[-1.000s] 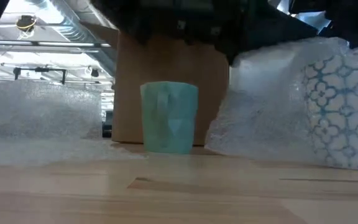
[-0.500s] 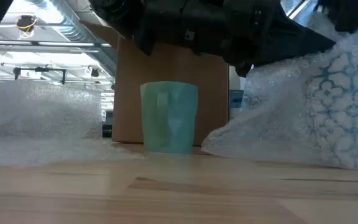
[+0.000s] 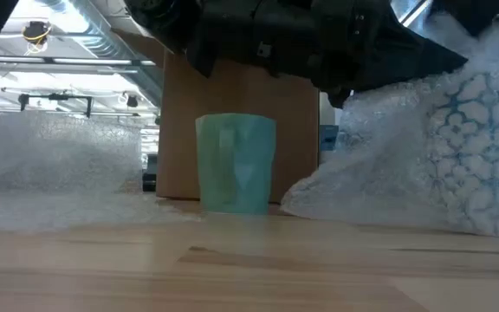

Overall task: Wrap mug
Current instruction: Wrap the bottom white blue floral mug glass

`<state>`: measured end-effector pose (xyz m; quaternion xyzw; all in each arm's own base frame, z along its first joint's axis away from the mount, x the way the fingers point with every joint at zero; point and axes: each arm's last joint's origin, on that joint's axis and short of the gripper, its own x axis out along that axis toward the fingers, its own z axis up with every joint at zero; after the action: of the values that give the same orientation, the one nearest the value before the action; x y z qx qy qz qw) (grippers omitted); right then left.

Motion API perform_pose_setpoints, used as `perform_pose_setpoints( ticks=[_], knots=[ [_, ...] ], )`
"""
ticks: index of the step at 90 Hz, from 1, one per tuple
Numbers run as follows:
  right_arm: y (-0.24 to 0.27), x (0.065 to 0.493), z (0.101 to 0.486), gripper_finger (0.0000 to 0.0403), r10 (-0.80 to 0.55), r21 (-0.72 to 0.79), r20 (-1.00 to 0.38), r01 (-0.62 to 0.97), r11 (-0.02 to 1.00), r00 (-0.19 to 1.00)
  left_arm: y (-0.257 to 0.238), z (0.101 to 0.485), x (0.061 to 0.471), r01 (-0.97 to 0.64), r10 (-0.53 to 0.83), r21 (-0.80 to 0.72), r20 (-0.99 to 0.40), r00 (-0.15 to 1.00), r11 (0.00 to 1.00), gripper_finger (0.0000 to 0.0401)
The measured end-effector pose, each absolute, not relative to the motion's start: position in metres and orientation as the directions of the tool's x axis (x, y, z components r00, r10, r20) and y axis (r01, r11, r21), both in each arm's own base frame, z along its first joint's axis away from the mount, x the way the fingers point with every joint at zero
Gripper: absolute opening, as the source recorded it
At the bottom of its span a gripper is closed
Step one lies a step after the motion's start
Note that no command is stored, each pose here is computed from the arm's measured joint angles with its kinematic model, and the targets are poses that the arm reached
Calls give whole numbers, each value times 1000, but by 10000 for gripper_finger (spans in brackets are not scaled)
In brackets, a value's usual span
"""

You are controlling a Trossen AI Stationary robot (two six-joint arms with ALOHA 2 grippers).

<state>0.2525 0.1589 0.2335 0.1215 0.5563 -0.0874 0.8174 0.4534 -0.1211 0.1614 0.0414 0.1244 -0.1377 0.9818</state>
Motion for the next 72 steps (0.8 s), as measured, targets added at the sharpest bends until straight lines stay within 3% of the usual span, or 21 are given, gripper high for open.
perform_pose_setpoints(
  ticks=[19,54,72],
  knots=[
    [162,256,184,0,6,116,-944,313,943,330,-121,162,454,281,-261,47,-252,932,959,0],
    [168,264,193,0,10,114,-934,271,956,358,-120,194,445,240,-203,143,-233,951,960,0],
    [168,265,194,0,10,112,-932,262,959,363,-118,165,452,239,-203,102,-277,939,966,0]
  ],
)
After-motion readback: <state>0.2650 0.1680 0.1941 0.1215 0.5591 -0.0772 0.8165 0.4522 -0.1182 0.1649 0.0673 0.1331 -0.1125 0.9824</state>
